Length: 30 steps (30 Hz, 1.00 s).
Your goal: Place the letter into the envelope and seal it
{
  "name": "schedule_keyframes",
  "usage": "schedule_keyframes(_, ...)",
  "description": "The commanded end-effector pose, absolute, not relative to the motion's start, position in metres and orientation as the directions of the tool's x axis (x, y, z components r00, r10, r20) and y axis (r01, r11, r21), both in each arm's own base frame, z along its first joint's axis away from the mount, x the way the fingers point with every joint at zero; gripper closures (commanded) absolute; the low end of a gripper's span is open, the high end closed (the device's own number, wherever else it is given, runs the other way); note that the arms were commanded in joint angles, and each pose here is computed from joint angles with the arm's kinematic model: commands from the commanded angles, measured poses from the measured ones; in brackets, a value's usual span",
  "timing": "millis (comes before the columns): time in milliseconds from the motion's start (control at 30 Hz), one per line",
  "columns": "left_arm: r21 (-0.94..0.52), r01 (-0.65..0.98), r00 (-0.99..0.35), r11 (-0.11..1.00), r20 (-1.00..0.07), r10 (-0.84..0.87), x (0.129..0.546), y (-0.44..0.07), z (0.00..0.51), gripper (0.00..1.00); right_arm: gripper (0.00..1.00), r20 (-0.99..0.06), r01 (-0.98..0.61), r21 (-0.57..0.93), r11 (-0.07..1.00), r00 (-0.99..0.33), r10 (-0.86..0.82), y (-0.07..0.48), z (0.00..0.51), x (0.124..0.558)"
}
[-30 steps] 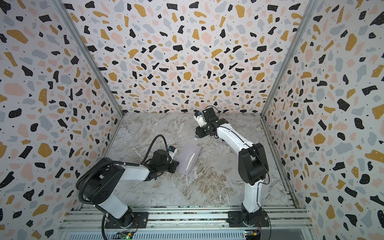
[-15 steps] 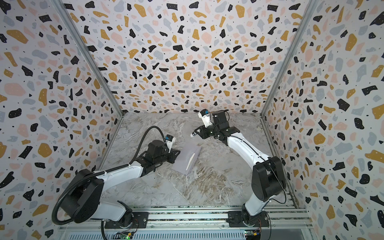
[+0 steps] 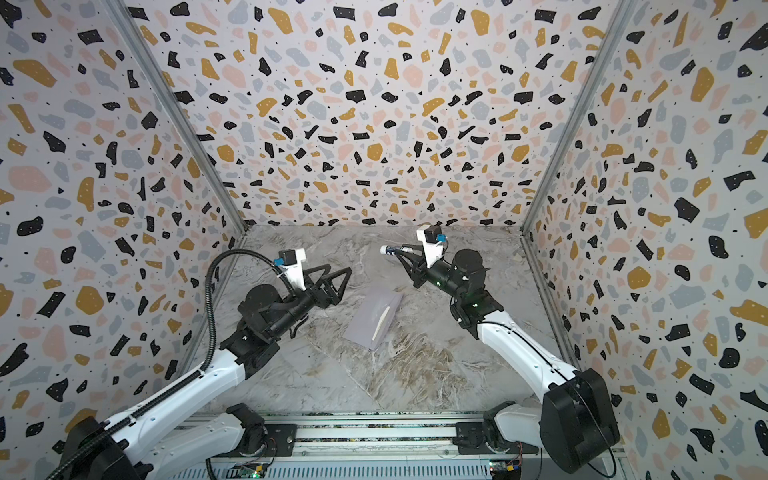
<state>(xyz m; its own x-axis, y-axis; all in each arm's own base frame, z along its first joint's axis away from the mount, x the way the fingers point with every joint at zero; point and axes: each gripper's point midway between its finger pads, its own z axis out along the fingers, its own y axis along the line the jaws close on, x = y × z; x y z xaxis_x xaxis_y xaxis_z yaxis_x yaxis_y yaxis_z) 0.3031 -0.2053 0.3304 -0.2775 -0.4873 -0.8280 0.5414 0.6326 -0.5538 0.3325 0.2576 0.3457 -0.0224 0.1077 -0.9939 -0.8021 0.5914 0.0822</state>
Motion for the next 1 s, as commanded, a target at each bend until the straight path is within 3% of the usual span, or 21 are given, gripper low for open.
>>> schedule_keyframes(0, -0.692, 0.513, -0.218, 0.507, -0.677, -0.703, 0.3, -0.18, 0.372, 0.0, 1.0, -0.955, -0.793, -0.055, 0.607, 0.218, 0.199, 0.261, 0.399, 0.309)
schedule_keyframes(233, -0.876, 0.459, -0.438, 0.148, -0.369, -0.82, 0.297, -0.194, 0.4, 0.0, 1.0, -0.895, -0.731, -0.185, 0.657, 0.401, 0.194, 0.283, 0.408, 0.285)
schedule_keyframes(500, -0.932, 0.35, -0.646, -0.095, -0.167, -0.745, 0.294, -0.223, 0.411, 0.06, 1.0, -0.866, -0.67, -0.274, 0.69, 0.484, 0.127, 0.307, 0.4, 0.275)
schedule_keyframes(800, -0.947, 0.284, -0.723, -0.147, -0.112, -0.682, 0.288, -0.25, 0.408, 0.24, 1.0, -0.858, -0.636, -0.309, 0.707, 0.507, 0.081, 0.321, 0.393, 0.274)
schedule_keyframes(967, -0.95, 0.28, -0.728, -0.14, -0.115, -0.675, 0.288, -0.256, 0.406, 0.27, 1.0, -0.855, -0.634, -0.33, 0.7, 0.515, 0.062, 0.33, 0.39, 0.271)
